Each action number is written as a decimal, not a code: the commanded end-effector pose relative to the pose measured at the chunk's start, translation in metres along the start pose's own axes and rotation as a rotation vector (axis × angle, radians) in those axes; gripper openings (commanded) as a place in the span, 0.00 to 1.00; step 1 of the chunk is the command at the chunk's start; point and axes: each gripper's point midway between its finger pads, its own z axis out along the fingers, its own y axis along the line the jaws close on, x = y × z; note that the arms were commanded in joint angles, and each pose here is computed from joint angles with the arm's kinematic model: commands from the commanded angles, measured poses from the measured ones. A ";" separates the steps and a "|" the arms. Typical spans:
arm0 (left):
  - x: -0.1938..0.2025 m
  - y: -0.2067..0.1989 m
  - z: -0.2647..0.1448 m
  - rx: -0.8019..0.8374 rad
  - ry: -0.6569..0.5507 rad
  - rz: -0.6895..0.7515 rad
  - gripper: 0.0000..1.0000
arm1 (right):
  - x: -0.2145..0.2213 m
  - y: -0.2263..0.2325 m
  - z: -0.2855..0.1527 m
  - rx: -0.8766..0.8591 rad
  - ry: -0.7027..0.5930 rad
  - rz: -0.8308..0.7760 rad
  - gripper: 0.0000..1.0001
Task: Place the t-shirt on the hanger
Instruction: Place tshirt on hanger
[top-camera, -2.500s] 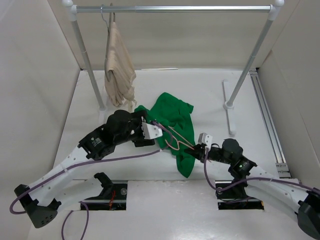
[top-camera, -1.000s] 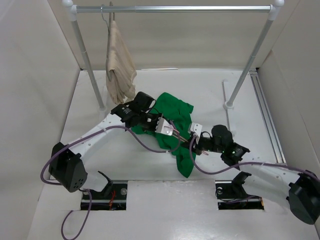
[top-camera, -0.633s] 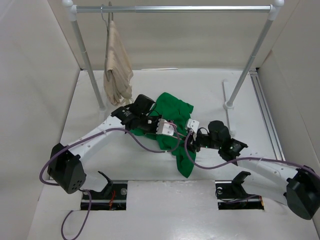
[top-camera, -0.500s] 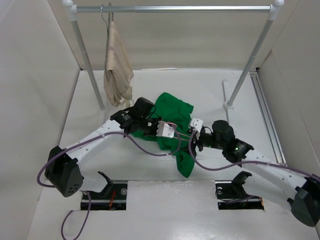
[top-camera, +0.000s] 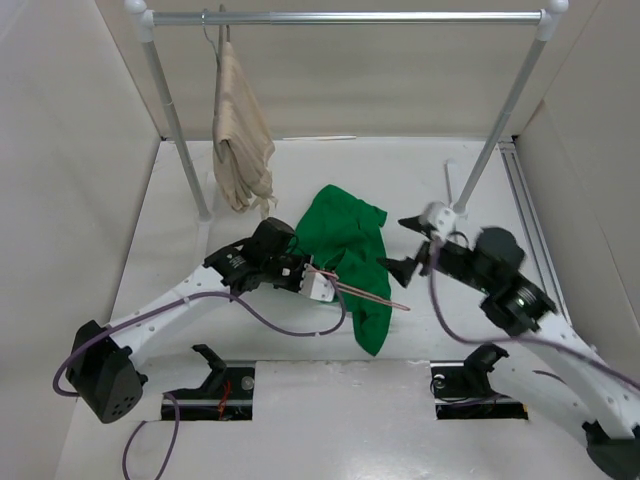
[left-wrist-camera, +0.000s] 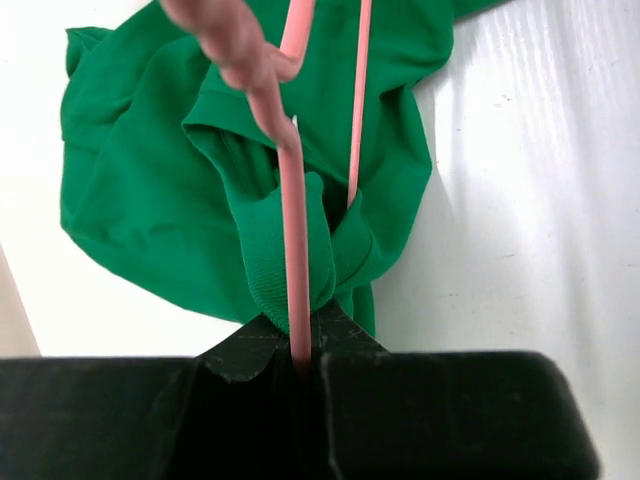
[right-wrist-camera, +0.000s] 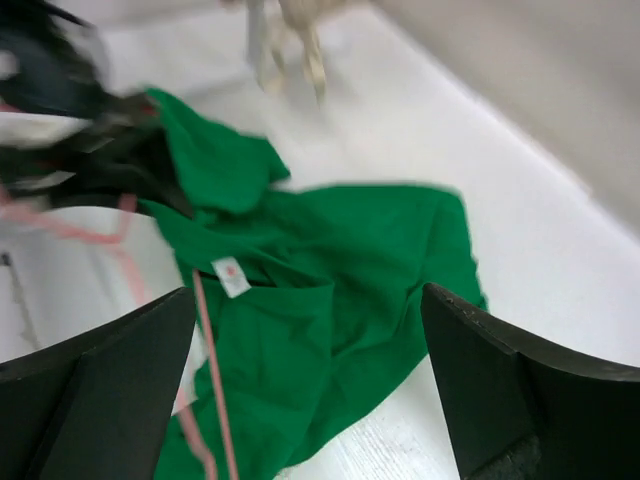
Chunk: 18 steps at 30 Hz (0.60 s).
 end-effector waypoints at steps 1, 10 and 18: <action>-0.013 0.010 -0.009 -0.055 -0.037 0.081 0.00 | 0.073 -0.024 0.054 0.023 0.275 0.094 0.98; -0.017 0.004 -0.017 -0.093 -0.050 0.066 0.00 | 0.196 0.007 0.138 -0.398 0.487 0.237 0.67; -0.008 0.022 -0.025 -0.231 -0.003 -0.078 0.00 | 0.225 0.020 0.124 -0.409 0.500 0.337 0.00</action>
